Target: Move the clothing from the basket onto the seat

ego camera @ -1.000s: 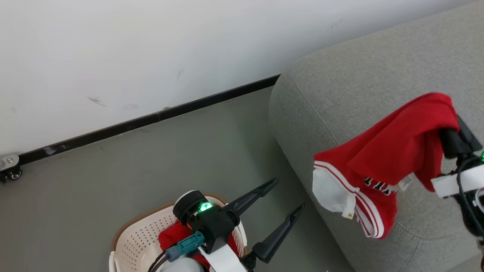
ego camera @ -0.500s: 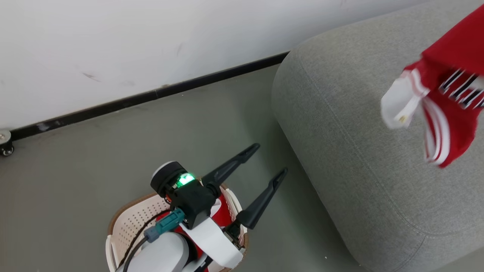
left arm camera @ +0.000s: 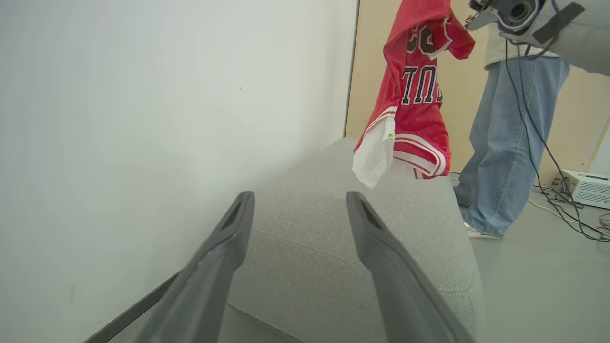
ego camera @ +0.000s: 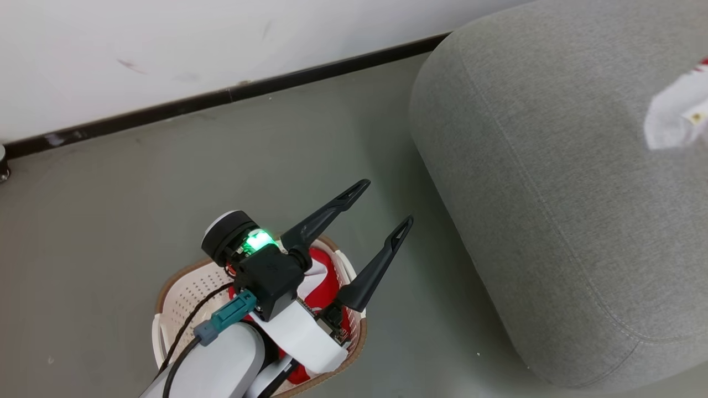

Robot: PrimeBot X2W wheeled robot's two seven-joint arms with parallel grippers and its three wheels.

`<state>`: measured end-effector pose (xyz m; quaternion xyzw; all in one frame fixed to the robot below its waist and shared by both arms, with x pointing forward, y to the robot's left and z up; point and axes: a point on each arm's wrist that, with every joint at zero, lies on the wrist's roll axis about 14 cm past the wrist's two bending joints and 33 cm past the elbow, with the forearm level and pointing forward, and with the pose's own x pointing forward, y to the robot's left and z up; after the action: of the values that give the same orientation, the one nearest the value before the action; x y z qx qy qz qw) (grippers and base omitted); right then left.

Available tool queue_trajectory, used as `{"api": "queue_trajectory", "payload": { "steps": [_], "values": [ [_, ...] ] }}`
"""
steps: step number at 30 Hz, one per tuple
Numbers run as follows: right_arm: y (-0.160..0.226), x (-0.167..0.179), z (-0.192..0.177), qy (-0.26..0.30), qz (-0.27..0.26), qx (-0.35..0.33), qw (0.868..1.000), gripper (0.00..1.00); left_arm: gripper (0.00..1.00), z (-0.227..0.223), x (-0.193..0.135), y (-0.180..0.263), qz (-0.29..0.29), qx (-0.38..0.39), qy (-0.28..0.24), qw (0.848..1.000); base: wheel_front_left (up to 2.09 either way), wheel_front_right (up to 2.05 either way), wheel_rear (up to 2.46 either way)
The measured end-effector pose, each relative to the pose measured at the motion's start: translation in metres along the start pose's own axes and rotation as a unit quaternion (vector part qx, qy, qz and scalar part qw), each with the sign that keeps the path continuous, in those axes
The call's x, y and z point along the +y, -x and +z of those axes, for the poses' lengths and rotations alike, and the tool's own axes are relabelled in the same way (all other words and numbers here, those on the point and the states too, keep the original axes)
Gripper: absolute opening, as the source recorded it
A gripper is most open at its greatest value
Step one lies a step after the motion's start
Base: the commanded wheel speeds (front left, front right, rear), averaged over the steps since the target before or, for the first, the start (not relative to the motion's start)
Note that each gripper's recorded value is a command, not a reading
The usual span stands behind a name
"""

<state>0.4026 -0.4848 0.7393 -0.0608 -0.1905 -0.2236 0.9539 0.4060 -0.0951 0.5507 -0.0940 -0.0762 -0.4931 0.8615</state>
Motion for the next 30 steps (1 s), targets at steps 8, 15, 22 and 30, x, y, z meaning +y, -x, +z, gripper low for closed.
{"api": "queue_trajectory", "payload": {
  "steps": [8, 15, 22, 30],
  "values": [
    [-0.001, -0.010, -0.055, 0.001, -0.032, 0.066, 0.997, 0.00, 1.00, -0.007, 0.014, 0.000, 0.007, 0.002, -0.001, 1.000, 0.00, 0.00, 0.00],
    [0.007, -0.003, -0.105, 0.003, -0.039, 0.112, 0.993, 0.00, 1.00, -0.018, 0.023, 0.000, 0.011, 0.011, 0.005, 1.000, 0.00, 0.00, 0.00],
    [0.030, 0.014, -0.165, -0.004, -0.036, 0.177, 0.983, 0.00, 1.00, -0.022, 0.024, -0.005, 0.004, 0.010, 0.011, 1.000, 0.00, 0.00, 0.00],
    [0.087, 0.029, -0.243, -0.010, -0.045, 0.281, 0.959, 0.00, 1.00, -0.038, 0.019, -0.005, -0.011, 0.025, 0.024, 0.999, 0.00, 0.00, 0.00]
  ]
}}
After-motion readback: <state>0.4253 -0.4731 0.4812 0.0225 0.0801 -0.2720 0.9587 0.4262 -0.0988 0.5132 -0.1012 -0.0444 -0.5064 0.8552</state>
